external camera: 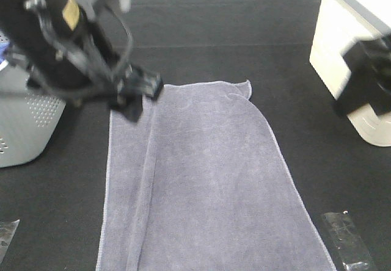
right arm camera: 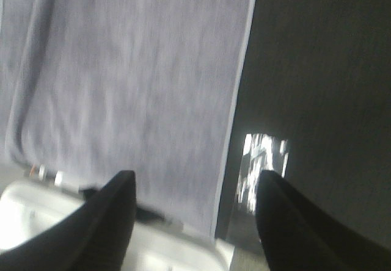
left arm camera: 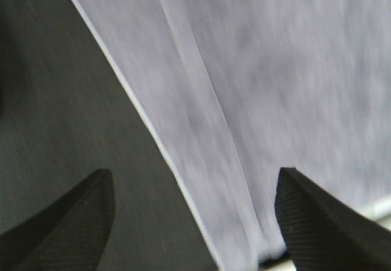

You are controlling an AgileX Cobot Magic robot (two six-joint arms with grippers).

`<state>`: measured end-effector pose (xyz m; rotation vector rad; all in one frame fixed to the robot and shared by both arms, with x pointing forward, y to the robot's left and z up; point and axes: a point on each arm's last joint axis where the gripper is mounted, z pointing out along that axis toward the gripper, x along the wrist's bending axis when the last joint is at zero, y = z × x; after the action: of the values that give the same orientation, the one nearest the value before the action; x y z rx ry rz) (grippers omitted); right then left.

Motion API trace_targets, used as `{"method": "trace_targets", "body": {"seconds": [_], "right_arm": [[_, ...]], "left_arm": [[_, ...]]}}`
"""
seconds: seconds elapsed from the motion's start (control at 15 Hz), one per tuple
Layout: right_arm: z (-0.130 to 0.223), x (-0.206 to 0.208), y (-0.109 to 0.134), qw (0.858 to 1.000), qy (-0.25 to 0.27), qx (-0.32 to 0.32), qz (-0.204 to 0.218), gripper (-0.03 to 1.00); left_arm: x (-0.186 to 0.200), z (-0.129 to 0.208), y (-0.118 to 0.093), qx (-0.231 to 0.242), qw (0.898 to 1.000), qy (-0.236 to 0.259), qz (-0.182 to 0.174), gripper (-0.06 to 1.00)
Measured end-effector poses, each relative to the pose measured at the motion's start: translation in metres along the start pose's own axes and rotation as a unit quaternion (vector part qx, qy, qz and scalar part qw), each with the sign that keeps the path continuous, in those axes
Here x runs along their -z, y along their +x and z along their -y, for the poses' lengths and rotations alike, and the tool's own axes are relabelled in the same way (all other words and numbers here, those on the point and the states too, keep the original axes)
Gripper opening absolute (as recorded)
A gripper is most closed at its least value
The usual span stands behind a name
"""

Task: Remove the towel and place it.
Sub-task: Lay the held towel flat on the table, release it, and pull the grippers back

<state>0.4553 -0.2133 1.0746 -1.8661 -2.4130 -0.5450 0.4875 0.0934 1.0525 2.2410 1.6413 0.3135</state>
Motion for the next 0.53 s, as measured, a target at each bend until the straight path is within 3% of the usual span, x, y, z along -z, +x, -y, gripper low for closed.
{"method": "trace_targets", "body": {"seconds": [0.2, 0.4, 0.47, 0.53], "right_arm": [[-0.048, -0.01, -0.002, 1.0, -0.011, 0.005, 0.014, 0.55], [-0.078, -0.021, -0.004, 1.0, -0.011, 0.008, 0.02, 0.55], [-0.103, -0.034, -0.006, 1.0, -0.009, 0.008, 0.022, 0.55], [-0.103, -0.034, -0.006, 1.0, -0.009, 0.008, 0.022, 0.55]], "left_arm": [[-0.025, -0.039, 0.034, 0.035, 0.999, -0.017, -0.019, 0.67], [-0.05, -0.064, 0.048, 0.049, 0.998, -0.006, -0.032, 0.66], [-0.073, -0.091, 0.063, 0.073, 0.996, 0.014, -0.044, 0.66], [-0.073, -0.091, 0.063, 0.073, 0.996, 0.014, -0.044, 0.66]]}}
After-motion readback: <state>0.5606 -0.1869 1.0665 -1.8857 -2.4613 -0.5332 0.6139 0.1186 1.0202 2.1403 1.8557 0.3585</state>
